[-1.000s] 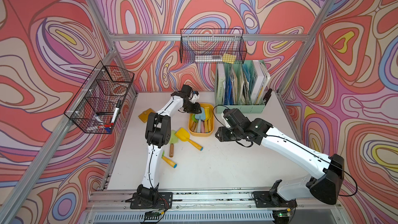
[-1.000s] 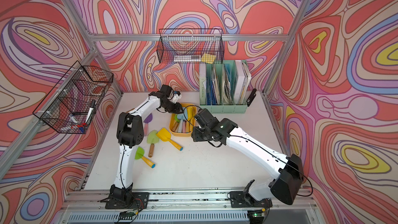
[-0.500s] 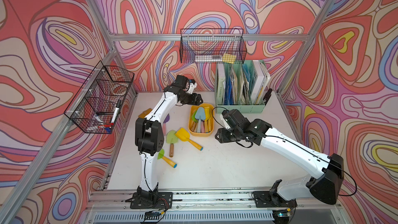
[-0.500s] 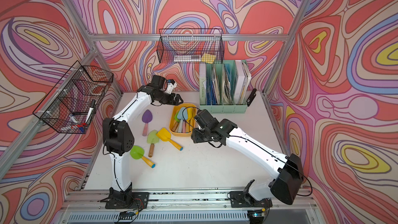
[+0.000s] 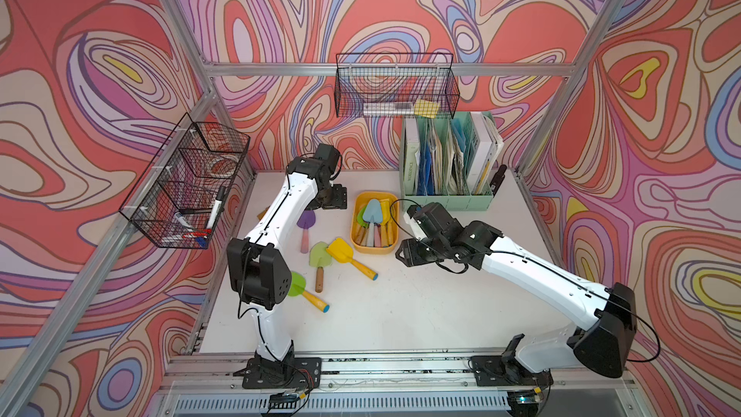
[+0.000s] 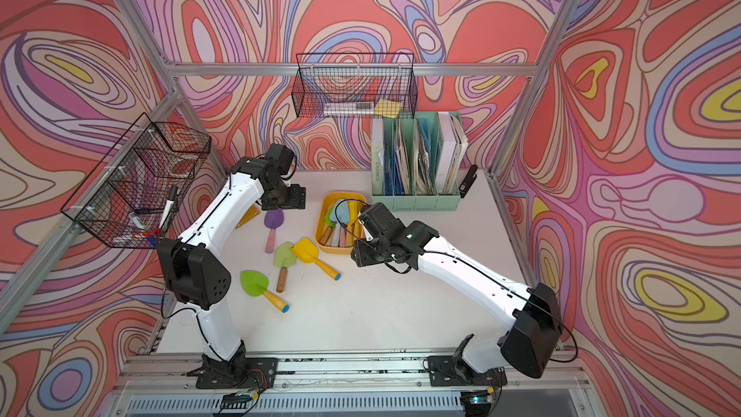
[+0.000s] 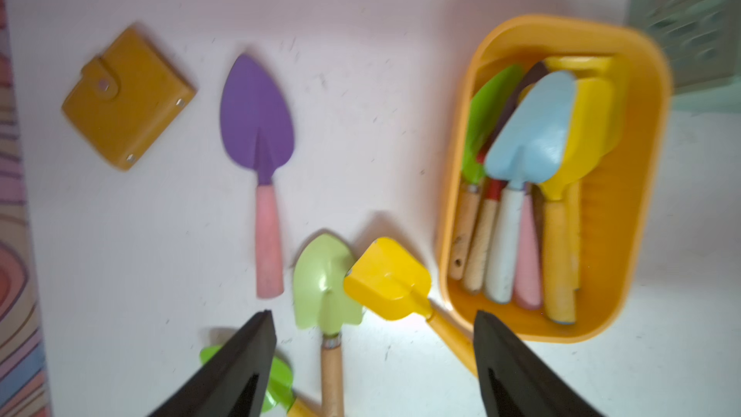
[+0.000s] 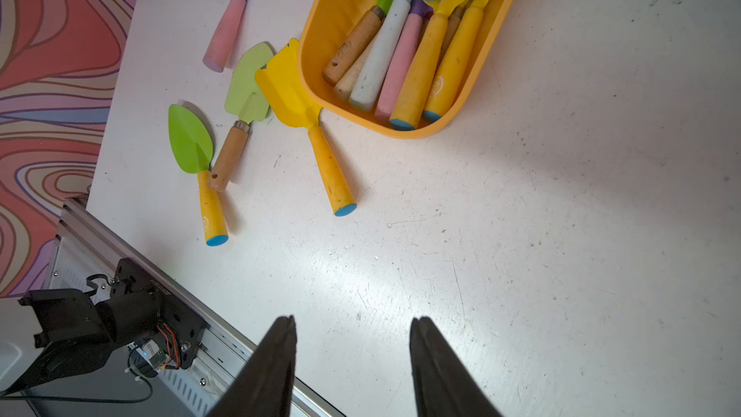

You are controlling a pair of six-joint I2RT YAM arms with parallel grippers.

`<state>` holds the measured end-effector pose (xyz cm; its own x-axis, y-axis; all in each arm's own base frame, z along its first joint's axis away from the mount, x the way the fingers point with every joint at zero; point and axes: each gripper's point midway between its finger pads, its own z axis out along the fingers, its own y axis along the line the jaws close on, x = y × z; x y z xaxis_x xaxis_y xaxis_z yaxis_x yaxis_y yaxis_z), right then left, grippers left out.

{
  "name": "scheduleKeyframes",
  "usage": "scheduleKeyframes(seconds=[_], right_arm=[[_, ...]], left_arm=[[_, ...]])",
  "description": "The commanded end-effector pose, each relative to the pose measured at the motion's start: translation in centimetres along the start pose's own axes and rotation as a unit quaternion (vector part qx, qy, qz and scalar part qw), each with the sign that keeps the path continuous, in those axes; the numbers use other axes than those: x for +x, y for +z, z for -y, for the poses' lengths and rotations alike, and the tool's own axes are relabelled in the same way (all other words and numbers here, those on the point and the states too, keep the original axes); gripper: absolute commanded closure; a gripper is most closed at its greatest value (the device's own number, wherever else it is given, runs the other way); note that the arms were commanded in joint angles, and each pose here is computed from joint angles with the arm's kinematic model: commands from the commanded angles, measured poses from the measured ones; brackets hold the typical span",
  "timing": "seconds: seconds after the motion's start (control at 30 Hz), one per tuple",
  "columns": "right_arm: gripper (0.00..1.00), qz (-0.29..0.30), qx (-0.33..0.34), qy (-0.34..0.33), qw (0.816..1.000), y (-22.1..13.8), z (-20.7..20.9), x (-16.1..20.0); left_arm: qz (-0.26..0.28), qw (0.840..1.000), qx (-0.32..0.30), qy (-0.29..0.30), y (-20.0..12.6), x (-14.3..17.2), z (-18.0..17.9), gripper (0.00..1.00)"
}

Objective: Put the shovel into the storage box
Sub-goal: Pick up the shovel from the center of the board.

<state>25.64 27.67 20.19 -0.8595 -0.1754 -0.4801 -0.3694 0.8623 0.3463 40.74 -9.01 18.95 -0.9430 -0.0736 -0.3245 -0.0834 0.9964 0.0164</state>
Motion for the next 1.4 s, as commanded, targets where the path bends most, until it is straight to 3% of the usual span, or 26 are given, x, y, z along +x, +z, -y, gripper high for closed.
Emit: scheduleKeyframes(seconds=[0.0, 0.17, 0.57, 0.93, 1.37], right_arm=[[0.53, -0.005, -0.015, -0.01, 1.0, 0.8, -0.3, 0.0], [0.54, -0.01, -0.017, -0.015, 1.0, 1.0, -0.3, 0.4], [0.54, -0.017, -0.014, -0.004, 1.0, 1.8, 0.0, 0.8], [0.54, -0.022, -0.011, 0.006, 1.0, 2.6, 0.0, 0.5], [0.54, -0.023, -0.008, 0.009, 1.0, 2.7, 0.1, 0.6]], left_arm=[[-0.064, 0.995, -0.073, -0.038, 0.9, 4.5, -4.1, 0.18], [-0.087, 0.991, -0.044, -0.092, 4.8, 6.5, -5.9, 0.2], [-0.115, 0.987, 0.014, -0.112, 11.3, 6.5, -6.7, 0.21], [-0.112, 0.987, -0.003, -0.119, 13.0, 5.0, -8.8, 0.25], [-0.125, 0.985, -0.011, -0.117, 14.7, 5.2, -8.9, 0.45]])
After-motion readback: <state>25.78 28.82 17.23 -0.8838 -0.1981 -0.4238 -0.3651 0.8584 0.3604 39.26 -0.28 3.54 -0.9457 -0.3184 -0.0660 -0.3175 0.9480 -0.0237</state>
